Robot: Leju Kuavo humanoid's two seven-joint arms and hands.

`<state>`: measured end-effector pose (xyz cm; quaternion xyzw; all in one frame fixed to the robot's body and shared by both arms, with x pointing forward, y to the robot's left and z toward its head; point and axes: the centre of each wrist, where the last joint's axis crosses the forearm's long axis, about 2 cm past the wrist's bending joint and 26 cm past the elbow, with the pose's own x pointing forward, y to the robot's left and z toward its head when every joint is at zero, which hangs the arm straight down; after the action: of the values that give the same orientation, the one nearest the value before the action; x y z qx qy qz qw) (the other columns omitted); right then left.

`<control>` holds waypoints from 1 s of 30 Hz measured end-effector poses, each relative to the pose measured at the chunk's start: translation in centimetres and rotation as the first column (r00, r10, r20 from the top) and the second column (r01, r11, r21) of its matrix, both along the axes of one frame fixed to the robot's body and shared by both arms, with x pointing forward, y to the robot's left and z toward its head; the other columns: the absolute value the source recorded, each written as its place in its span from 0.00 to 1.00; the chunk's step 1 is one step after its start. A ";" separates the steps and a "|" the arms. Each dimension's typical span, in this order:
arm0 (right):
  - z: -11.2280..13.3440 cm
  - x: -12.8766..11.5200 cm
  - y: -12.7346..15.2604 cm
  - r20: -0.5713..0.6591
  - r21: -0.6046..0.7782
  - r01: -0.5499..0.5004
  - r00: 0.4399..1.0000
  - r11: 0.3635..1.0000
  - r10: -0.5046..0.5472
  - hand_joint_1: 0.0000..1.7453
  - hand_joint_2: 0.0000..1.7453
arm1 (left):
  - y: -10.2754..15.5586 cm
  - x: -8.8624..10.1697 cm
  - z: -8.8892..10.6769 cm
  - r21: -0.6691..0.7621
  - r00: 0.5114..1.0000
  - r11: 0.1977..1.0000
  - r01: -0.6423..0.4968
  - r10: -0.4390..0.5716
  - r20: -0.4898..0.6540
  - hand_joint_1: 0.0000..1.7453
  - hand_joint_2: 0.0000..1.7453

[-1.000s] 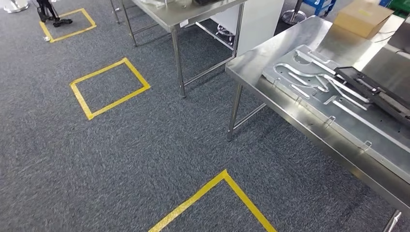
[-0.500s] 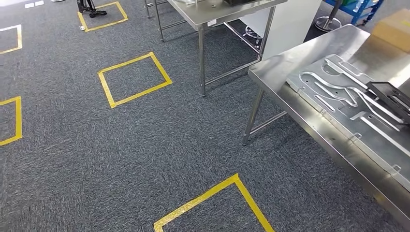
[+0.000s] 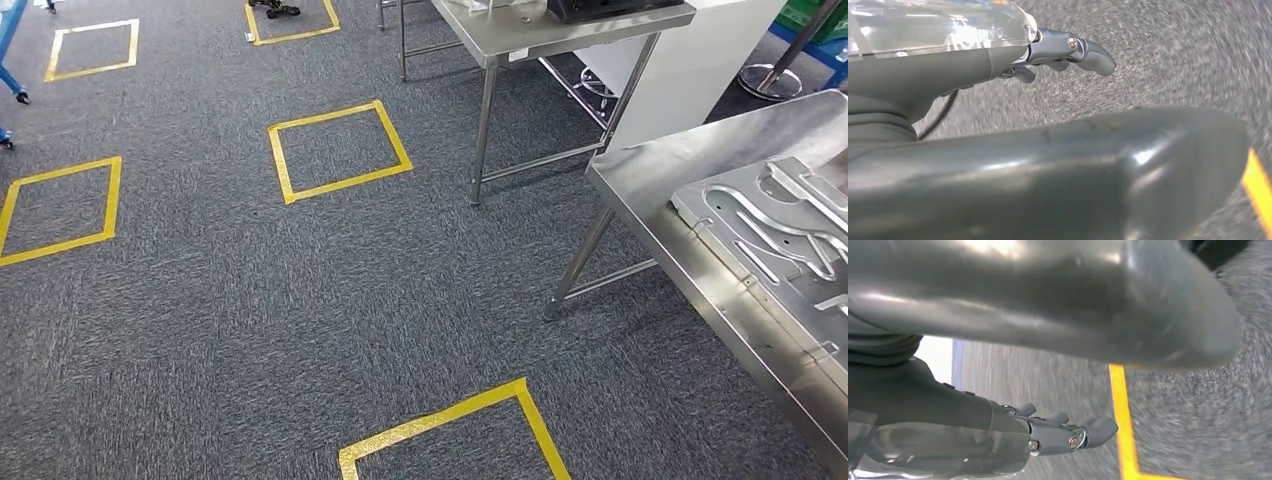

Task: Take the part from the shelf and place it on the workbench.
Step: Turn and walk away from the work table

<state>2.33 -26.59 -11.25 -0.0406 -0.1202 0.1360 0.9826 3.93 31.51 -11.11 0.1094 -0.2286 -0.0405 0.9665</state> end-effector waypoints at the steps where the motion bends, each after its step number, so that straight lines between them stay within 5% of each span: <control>1: 0.0 0.1 -0.2 -0.006 -0.007 -0.051 0.999 0.999 0.051 0.00 0.00 | 0.1 0.1 0.0 0.008 0.999 0.999 0.041 -0.041 -0.006 0.00 0.00; 10: 0.0 0.1 -1.2 -0.043 -0.050 -0.260 0.965 0.964 0.258 0.00 0.00 | 0.8 0.5 0.1 0.042 0.974 0.973 0.227 -0.226 -0.029 0.00 0.00; 21: 0.0 1.4 -3.3 -0.136 -0.129 -0.566 0.823 0.814 0.551 0.00 0.00 | 1.6 1.2 0.2 0.101 0.868 0.862 0.497 -0.492 -0.073 0.00 0.00; 30: 0.8 3.8 -9.5 -0.249 -0.254 -0.819 0.570 0.515 0.783 0.00 0.00 | 2.5 8.3 1.7 0.229 0.726 0.692 0.685 -0.674 -0.136 0.00 0.00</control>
<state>6.16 -36.08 -10.48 -0.1431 -0.0491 0.5939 0.7902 12.21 34.01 -9.40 0.1433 -0.2254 -0.4268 0.8640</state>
